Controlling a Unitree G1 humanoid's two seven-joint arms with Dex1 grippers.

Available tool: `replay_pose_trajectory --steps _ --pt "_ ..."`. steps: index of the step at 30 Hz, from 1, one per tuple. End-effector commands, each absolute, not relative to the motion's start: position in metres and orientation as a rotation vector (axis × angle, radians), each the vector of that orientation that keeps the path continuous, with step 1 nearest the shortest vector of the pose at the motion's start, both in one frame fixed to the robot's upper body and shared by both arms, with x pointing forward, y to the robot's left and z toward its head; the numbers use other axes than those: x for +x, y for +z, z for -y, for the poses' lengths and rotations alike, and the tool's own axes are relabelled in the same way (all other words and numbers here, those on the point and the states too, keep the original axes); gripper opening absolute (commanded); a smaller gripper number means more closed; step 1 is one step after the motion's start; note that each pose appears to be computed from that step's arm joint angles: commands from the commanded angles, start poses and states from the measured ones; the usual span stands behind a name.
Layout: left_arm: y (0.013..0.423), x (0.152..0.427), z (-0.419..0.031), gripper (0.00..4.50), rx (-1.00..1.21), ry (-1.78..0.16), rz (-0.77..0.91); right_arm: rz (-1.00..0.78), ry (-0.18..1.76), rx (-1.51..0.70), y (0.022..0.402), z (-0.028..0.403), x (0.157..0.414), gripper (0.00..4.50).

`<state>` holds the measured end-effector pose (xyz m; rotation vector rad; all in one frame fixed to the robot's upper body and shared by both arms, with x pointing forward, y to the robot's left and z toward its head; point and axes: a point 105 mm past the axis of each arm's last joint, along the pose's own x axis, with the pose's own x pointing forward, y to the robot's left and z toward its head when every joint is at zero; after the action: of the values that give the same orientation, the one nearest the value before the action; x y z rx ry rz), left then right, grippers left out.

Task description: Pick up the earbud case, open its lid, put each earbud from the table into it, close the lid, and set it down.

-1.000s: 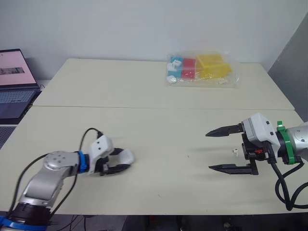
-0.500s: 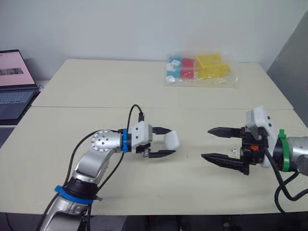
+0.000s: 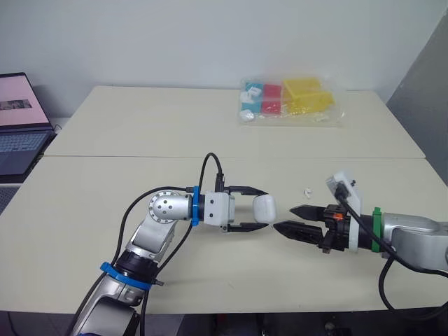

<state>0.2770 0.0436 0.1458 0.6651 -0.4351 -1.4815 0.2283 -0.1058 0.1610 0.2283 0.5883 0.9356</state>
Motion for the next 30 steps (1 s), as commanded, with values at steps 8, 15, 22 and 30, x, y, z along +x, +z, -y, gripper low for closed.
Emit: replay_pose_trajectory --steps 8,15,22,30 --pt "0.156 0.273 -0.033 2.83 0.726 -1.489 0.537 -0.609 0.951 0.255 0.157 0.089 0.244 4.50" --pt "0.159 0.276 -0.033 2.83 0.718 -1.469 0.540 -0.630 0.962 0.258 0.157 0.089 0.247 4.50" --pt "0.159 0.275 -0.030 2.83 0.716 -1.460 0.545 -0.639 0.982 0.273 0.160 0.087 0.244 3.26" --pt "0.157 0.272 -0.029 2.83 0.719 -1.469 0.542 -0.645 0.977 0.298 0.162 0.086 0.244 0.75"
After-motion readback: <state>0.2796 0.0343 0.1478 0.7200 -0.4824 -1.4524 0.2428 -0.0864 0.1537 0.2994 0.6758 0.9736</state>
